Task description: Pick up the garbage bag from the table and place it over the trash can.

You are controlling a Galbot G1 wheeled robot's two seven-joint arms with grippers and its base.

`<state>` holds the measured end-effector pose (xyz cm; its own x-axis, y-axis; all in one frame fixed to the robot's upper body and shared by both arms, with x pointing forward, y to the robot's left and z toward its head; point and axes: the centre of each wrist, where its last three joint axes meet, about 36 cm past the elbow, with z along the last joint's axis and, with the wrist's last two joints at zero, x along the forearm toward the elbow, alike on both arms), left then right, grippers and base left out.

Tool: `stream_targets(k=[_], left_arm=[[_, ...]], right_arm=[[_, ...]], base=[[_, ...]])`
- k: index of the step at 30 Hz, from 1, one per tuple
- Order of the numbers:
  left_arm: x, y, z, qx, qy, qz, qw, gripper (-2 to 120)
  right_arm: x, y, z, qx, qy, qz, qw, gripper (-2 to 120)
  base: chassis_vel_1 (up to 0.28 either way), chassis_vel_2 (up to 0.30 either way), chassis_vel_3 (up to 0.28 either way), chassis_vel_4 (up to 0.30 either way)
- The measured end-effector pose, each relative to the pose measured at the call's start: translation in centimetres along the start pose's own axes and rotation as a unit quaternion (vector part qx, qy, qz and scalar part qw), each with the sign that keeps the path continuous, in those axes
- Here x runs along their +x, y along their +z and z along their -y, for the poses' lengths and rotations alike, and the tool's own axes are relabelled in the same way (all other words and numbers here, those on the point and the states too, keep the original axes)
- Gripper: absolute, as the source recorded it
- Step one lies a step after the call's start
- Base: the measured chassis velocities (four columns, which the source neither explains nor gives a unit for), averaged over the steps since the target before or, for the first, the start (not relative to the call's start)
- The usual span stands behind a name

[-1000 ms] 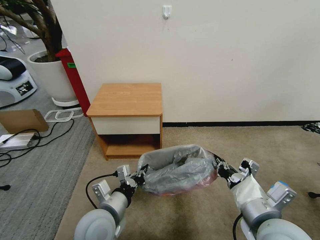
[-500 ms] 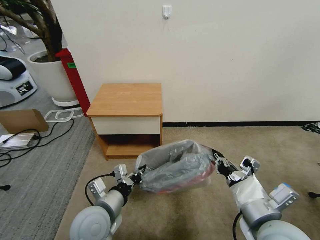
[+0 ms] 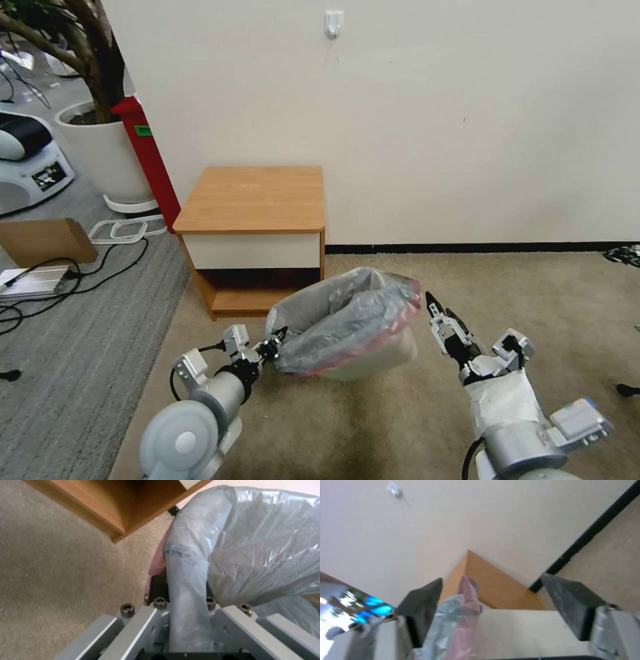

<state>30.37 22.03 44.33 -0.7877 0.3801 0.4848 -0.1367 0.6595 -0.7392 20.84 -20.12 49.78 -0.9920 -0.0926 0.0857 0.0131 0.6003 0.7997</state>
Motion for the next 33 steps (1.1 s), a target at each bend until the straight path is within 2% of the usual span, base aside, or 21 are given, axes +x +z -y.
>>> stream_targets(k=[1,5,14,21,33], left_arm=[[0.0,0.0,0.0,0.0,0.0,0.0,1.0,4],[0.0,-0.4,0.1,0.01,-0.001,-0.005,0.9999,4],[-0.1,-0.5,0.4,0.013,0.002,-0.008,0.9999,4],[-0.2,-0.6,0.7,0.014,0.0,-0.01,0.9999,4],[-0.3,-0.2,1.3,0.012,-0.002,-0.014,0.9998,4]], right_arm=[[0.0,0.0,0.0,0.0,0.0,0.0,1.0,84],[0.2,0.8,-0.4,-0.032,-0.031,0.007,0.999,99],[-0.5,3.1,1.4,-0.026,-0.022,-0.007,0.999,100],[-0.8,3.6,1.8,-0.026,-0.02,-0.005,0.999,98],[-0.7,3.8,1.7,-0.026,-0.028,-0.001,0.999,56]], base=[[0.0,0.0,0.0,0.0],[0.0,0.0,0.0,0.0],[0.0,0.0,0.0,0.0],[0.0,0.0,0.0,0.0],[0.0,0.0,0.0,0.0]])
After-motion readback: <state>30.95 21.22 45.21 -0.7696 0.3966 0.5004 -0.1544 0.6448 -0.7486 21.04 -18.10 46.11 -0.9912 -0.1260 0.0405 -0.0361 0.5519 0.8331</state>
